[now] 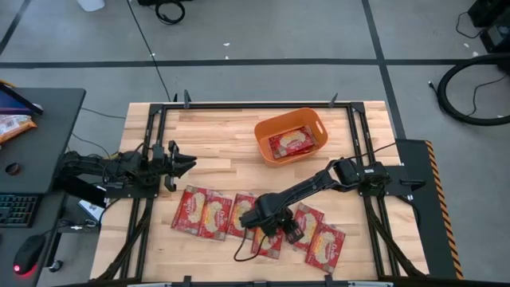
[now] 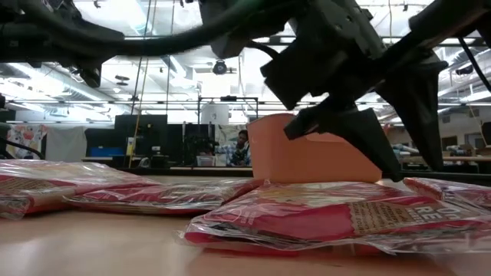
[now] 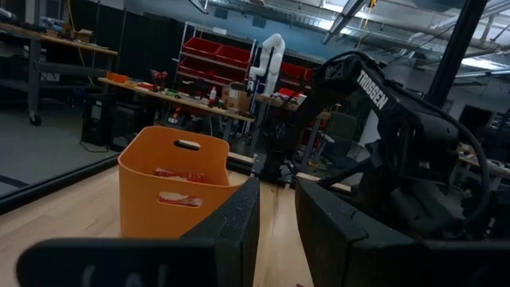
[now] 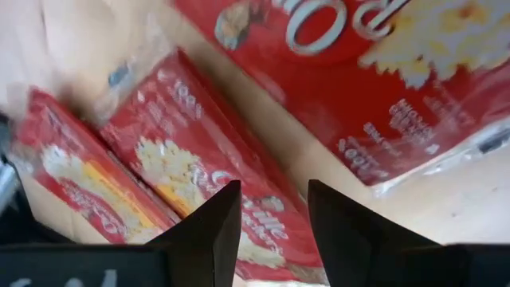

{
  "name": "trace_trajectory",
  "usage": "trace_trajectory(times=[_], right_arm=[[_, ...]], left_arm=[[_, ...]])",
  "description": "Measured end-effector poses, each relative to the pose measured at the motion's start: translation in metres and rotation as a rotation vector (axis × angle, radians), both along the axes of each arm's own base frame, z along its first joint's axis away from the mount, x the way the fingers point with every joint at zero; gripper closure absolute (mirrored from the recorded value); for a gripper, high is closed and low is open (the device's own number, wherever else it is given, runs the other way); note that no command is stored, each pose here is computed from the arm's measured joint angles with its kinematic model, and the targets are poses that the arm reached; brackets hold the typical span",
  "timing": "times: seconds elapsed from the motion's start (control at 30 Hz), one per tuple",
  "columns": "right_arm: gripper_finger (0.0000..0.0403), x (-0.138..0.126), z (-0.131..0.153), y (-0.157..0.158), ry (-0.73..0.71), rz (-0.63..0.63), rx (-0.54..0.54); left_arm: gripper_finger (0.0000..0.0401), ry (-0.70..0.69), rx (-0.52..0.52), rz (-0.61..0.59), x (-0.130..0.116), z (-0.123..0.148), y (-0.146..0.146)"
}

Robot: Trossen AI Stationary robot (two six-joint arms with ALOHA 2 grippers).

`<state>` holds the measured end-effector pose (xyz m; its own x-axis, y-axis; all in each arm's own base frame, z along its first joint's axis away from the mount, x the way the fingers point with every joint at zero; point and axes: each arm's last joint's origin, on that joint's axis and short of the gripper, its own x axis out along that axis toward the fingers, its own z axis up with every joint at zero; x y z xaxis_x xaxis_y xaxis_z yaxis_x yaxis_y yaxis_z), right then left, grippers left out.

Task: Sort popcorn bags into baskets
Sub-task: Put the popcorn pack into the orange bin

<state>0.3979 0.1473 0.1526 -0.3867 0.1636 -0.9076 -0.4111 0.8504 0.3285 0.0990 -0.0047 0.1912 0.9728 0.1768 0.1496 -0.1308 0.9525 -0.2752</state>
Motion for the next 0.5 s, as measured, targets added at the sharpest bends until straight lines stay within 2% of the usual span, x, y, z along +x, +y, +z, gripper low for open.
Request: trace_trajectory(times=[0.5], right_arm=[[0.0252, -0.007, -0.016, -0.004, 0.059, 0.075, 0.03]], left_arm=[[0.0314, 0.005, 0.001, 0.0, 0.0, 0.0, 0.0]])
